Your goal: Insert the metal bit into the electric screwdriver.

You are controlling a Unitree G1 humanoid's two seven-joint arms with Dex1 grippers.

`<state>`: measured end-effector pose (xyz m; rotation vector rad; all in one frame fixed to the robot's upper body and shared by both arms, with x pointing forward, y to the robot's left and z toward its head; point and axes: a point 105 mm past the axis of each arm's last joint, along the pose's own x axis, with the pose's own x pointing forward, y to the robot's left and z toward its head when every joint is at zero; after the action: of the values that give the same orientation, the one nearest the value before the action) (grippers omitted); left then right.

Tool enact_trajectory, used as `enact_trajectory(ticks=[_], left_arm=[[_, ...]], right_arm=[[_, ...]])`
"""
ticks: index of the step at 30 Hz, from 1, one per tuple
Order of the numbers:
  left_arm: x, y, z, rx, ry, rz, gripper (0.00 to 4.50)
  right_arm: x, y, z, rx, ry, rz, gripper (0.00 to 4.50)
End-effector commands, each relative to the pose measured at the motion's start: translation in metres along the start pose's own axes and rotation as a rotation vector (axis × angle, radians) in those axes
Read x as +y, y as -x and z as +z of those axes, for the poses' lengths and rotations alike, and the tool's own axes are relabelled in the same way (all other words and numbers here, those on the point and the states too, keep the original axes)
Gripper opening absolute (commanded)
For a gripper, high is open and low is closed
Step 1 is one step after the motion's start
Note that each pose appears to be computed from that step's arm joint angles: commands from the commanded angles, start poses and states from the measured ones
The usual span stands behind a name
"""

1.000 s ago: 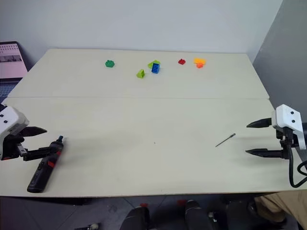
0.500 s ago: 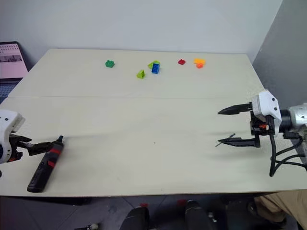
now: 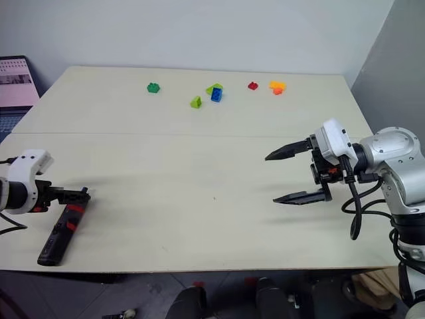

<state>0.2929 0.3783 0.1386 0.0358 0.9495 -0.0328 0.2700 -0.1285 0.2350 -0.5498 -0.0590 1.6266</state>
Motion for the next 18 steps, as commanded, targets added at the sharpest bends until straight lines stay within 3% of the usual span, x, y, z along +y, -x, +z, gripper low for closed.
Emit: enact_trajectory(ticks=[1,18], left_arm=[[0.002,0.000,0.006,0.016,-0.001,0.022,4.50],[-0.001,-0.013,0.016,0.042,0.039,0.010,4.50]], right_arm=[[0.003,-0.002,0.012,-0.018,0.055,0.055,4.49],[0.006,-0.002,0.016,-0.037,0.035,0.056,4.49]])
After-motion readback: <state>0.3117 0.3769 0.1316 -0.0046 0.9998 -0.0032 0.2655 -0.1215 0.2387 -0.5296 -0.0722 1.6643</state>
